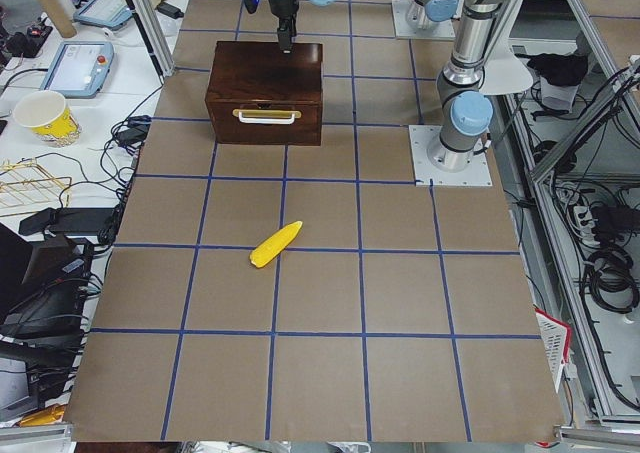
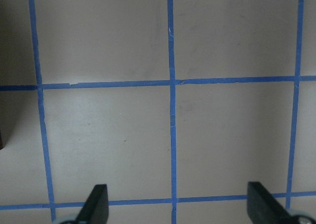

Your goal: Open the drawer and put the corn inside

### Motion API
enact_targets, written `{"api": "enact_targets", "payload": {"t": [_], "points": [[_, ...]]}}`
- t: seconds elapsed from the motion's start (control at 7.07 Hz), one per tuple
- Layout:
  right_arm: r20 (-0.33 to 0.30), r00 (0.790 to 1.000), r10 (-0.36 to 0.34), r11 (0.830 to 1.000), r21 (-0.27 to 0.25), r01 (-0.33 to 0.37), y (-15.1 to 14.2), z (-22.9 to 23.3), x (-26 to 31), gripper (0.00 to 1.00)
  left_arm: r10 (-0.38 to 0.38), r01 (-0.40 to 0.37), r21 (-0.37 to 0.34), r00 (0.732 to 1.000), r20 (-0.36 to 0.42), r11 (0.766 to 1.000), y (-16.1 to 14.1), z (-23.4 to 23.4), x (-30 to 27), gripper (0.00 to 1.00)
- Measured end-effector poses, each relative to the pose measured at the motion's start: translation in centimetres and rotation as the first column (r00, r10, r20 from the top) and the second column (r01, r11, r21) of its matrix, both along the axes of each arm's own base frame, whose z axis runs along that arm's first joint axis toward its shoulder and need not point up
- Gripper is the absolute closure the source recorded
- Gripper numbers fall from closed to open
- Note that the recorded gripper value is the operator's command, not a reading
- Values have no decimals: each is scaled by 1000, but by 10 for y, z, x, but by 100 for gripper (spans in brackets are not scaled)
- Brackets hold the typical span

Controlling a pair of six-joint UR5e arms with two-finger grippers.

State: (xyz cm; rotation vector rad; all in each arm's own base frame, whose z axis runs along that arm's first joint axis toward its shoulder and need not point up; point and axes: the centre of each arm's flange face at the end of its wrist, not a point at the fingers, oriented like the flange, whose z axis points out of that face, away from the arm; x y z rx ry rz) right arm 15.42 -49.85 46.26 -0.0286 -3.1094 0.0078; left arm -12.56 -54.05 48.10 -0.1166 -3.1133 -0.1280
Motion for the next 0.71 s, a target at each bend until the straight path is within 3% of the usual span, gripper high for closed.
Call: {"api": "enact_targets", "payload": {"t": [0.71], "points": [[0, 1000, 0, 1000, 1, 0, 0, 0, 0, 0, 2, -2, 1, 1000, 7, 1000, 0, 0, 1, 0]]}}
